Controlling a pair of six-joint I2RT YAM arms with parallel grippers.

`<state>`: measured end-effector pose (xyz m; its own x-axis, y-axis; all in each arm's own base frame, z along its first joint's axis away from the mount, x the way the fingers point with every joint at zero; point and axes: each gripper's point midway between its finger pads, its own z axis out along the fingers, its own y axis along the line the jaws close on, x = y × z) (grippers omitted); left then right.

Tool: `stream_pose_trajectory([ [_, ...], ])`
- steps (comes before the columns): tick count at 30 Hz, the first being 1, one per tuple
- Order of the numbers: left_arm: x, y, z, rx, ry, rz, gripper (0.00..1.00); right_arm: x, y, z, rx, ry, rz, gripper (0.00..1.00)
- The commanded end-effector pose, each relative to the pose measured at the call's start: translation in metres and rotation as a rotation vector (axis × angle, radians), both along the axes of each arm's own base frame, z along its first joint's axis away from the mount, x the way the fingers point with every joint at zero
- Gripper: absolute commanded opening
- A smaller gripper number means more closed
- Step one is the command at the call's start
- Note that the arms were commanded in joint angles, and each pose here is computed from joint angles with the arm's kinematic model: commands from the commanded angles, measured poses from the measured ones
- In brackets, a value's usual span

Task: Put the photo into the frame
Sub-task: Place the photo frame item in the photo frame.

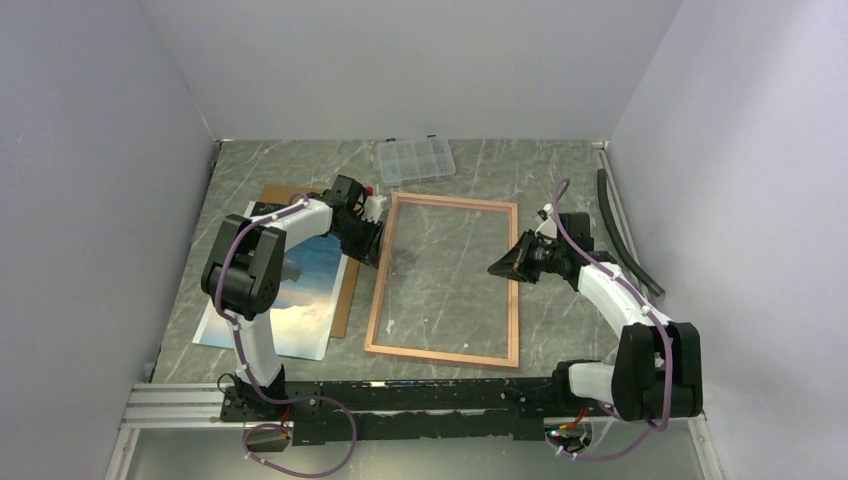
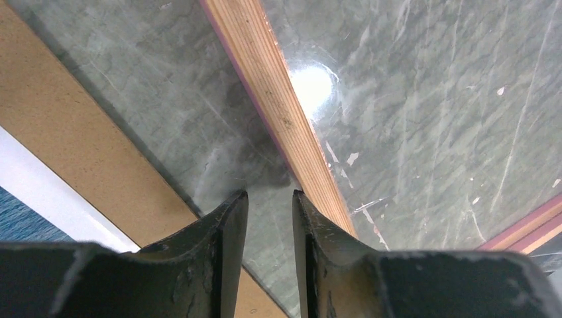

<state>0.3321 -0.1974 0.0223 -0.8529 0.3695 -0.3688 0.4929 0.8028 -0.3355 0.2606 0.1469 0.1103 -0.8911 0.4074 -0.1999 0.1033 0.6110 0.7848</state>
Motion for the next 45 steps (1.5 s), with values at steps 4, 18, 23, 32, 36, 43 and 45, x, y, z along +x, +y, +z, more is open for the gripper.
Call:
stream_pose_trajectory([
  [4, -0.016, -0.007, -0.005, -0.016, 0.034, -0.037, 0.36, -0.002, 0.003, 0.008, 0.029, -0.043, -0.014, 0.0],
  [18, -0.019, -0.008, -0.004, -0.016, 0.033, -0.042, 0.32, -0.006, 0.0, -0.008, 0.016, -0.007, -0.036, 0.0],
  [23, -0.021, -0.009, -0.007, -0.018, 0.04, -0.045, 0.32, 0.0, 0.002, -0.005, 0.034, -0.033, -0.036, 0.0],
  [32, -0.023, -0.016, -0.008, -0.026, 0.047, -0.061, 0.31, 0.009, -0.001, -0.007, 0.052, -0.101, -0.125, 0.0],
  [36, -0.025, -0.017, -0.009, -0.023, 0.052, -0.068, 0.3, 0.01, 0.002, 0.003, 0.06, -0.176, -0.119, 0.0],
  [43, -0.024, -0.018, -0.009, -0.018, 0.051, -0.065, 0.29, 0.008, 0.022, 0.034, 0.146, -0.291, -0.045, 0.0],
  [45, -0.024, -0.018, -0.009, -0.019, 0.05, -0.067, 0.28, 0.007, 0.026, 0.041, 0.169, -0.307, -0.04, 0.0],
])
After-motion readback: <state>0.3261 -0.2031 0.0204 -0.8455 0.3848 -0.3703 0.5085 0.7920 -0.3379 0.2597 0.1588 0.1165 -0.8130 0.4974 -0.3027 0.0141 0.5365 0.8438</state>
